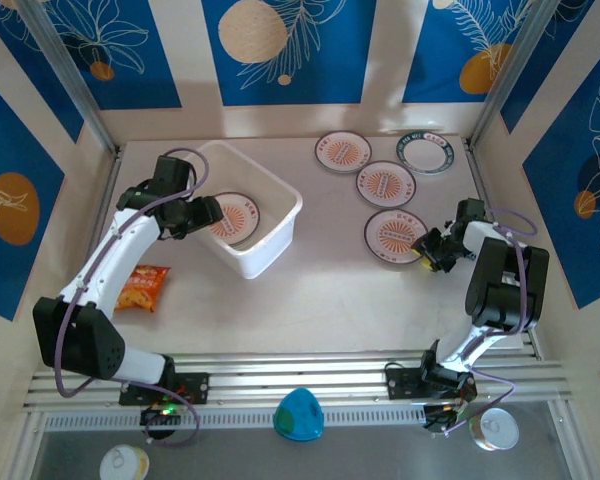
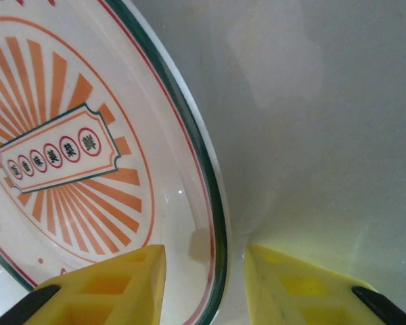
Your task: Place the plates into the plastic bin on the countertop
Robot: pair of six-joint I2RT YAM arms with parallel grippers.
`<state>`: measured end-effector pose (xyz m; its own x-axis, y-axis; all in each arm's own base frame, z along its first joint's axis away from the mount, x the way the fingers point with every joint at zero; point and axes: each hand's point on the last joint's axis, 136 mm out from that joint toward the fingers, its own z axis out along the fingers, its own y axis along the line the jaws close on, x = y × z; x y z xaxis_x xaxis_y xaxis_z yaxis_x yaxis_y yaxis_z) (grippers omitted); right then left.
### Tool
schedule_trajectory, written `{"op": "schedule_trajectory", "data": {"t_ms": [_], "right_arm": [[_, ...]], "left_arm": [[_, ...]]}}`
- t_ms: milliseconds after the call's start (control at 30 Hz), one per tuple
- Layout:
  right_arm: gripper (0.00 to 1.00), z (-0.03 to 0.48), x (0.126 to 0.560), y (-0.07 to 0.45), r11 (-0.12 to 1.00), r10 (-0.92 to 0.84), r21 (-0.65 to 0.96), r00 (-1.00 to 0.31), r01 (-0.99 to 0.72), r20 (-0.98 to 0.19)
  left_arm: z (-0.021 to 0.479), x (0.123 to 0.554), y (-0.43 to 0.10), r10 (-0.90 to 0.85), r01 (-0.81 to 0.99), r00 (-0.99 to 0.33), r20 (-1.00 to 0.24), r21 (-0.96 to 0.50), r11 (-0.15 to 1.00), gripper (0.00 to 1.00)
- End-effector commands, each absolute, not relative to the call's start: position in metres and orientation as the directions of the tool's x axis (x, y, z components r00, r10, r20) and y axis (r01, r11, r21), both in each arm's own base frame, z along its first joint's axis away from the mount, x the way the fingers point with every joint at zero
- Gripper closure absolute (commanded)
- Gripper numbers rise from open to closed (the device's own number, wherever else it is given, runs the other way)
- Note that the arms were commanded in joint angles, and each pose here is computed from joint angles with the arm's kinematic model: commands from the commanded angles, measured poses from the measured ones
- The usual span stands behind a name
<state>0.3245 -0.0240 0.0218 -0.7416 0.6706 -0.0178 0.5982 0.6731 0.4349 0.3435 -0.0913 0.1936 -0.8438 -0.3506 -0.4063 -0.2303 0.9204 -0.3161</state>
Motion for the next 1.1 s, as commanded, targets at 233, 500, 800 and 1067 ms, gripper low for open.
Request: {"op": "schedule_trajectory", "data": {"t_ms": [233,500,800,1067], "right_arm": [[0.79,0.022,0.332,-0.023,0.698,0.649,0.413,-0.761,0.585,-0.020],[0.90,0.022,0.329,-0.023,0.697,0.657,0.412,-0.753,0.587,-0.036],[0.97,0.033,0.322,-0.022,0.695,0.668,0.411,-0.741,0.590,-0.066],[1.00,0.077,0.318,-0.020,0.685,0.683,0.466,-0.716,0.560,-0.145]], "left_arm": [[0.201,0.342,-0.098,-0.356,-0.216,-0.834,-0.422,-0.343,0.914,0.30],[0.197,0.338,-0.096,-0.356,-0.220,-0.835,-0.420,-0.338,0.915,0.29],[0.200,0.336,-0.094,-0.361,-0.220,-0.824,-0.436,-0.340,0.914,0.29],[0.209,0.338,-0.097,-0.356,-0.197,-0.816,-0.454,-0.361,0.912,0.29]]}}
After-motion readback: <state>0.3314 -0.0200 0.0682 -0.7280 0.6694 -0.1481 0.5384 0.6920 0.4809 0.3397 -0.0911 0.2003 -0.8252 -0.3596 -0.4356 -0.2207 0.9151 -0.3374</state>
